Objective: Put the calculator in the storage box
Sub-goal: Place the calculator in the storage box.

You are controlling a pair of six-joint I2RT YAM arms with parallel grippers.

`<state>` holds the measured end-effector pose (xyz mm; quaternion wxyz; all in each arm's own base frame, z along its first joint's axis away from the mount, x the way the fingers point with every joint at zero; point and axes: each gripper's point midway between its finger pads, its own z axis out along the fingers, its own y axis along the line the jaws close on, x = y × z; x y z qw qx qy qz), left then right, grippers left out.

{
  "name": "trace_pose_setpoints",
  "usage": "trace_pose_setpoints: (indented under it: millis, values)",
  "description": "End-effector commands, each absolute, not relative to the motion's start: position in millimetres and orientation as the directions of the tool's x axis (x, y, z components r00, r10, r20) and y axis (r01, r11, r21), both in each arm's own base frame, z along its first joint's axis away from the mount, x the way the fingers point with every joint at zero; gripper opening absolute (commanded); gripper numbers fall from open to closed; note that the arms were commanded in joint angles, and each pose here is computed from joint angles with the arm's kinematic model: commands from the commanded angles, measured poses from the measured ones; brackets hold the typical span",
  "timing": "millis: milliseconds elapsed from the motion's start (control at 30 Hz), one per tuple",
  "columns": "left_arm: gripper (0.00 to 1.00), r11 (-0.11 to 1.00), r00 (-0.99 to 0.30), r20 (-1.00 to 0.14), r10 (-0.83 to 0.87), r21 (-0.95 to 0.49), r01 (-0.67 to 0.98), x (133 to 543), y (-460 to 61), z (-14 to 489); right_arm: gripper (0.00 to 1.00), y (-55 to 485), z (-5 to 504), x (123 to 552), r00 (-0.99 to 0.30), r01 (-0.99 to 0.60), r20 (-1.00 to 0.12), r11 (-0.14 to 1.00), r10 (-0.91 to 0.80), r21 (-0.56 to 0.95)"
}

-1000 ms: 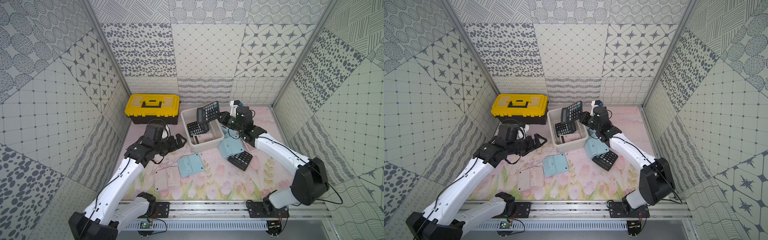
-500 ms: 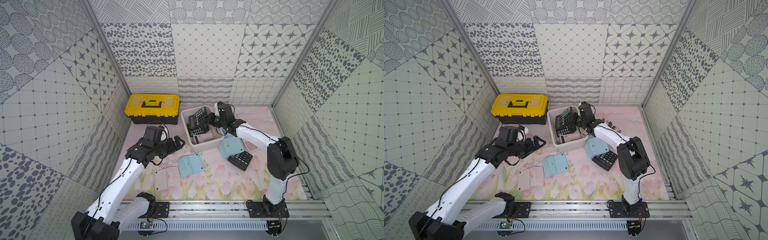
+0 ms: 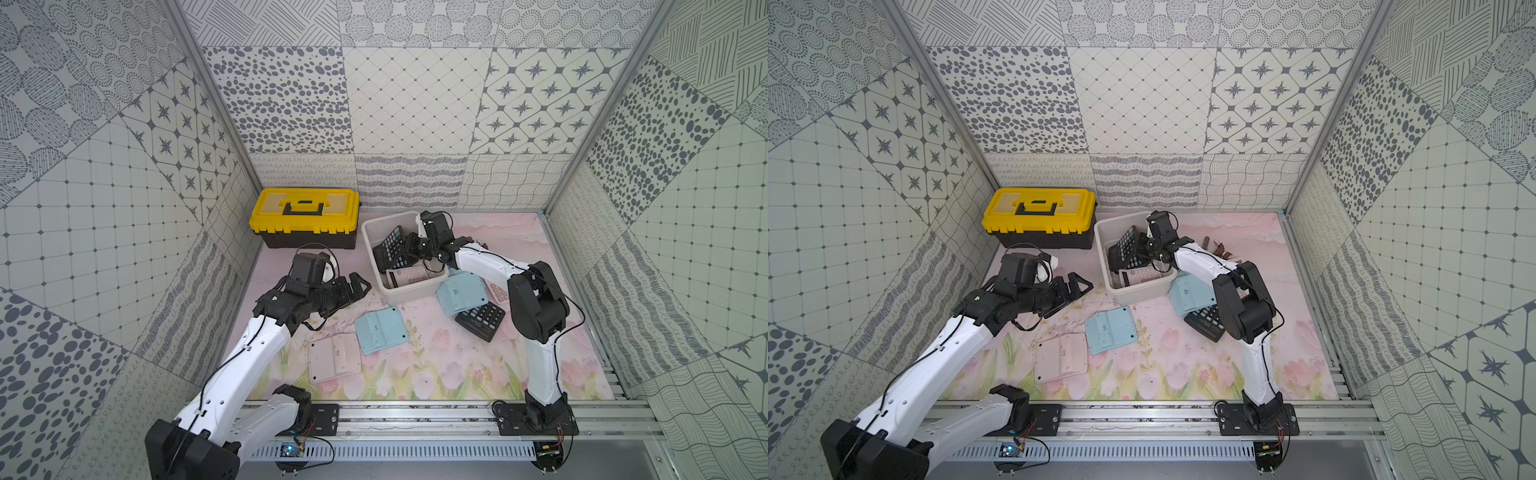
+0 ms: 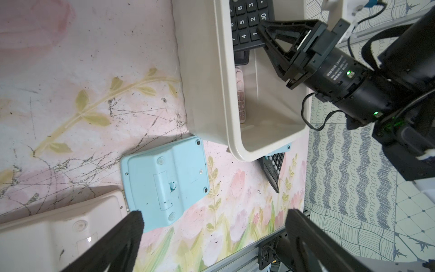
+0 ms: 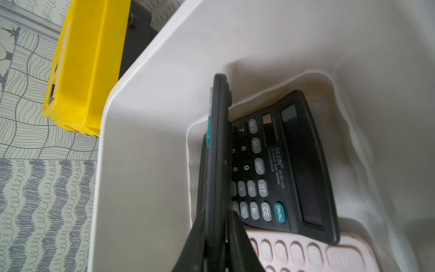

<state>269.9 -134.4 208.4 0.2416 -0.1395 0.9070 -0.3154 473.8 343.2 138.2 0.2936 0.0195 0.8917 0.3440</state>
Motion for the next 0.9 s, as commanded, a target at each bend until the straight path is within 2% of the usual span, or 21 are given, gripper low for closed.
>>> trace_pose_setpoints:
  millis: [0,100,267,400,567,867]
  values:
    - [1.00,0.743,-0.840,-0.354,-0.410,-0.664,-0.083,276.2,-136.3,213.5,0.00,355.4,147.0,480.7,-0.813,-0.215,-0.536,0.738,0.228,0.639]
    - [1.00,0.742,-0.841,-0.353,-0.411,-0.665,-0.083,277.0,-136.7,213.1,0.04,355.1,141.6,481.0,-0.817,-0.213,-0.534,0.747,0.217,0.630]
    - [1.00,0.738,-0.843,-0.344,-0.414,-0.669,-0.090,277.2,-137.2,210.3,0.21,350.9,142.0,480.7,-0.816,-0.211,-0.541,0.767,0.204,0.606]
    - [1.00,0.737,-0.843,-0.340,-0.416,-0.669,-0.094,276.8,-137.3,210.1,0.30,347.6,151.9,479.0,-0.808,-0.220,-0.556,0.777,0.194,0.590]
    - [1.00,0.736,-0.843,-0.334,-0.422,-0.669,-0.103,276.3,-136.8,210.5,0.35,342.8,168.8,479.1,-0.797,-0.230,-0.574,0.785,0.187,0.575]
    - [1.00,0.737,-0.842,-0.325,-0.432,-0.666,-0.121,273.0,-134.4,210.0,0.39,330.0,189.4,481.8,-0.785,-0.240,-0.592,0.793,0.181,0.561]
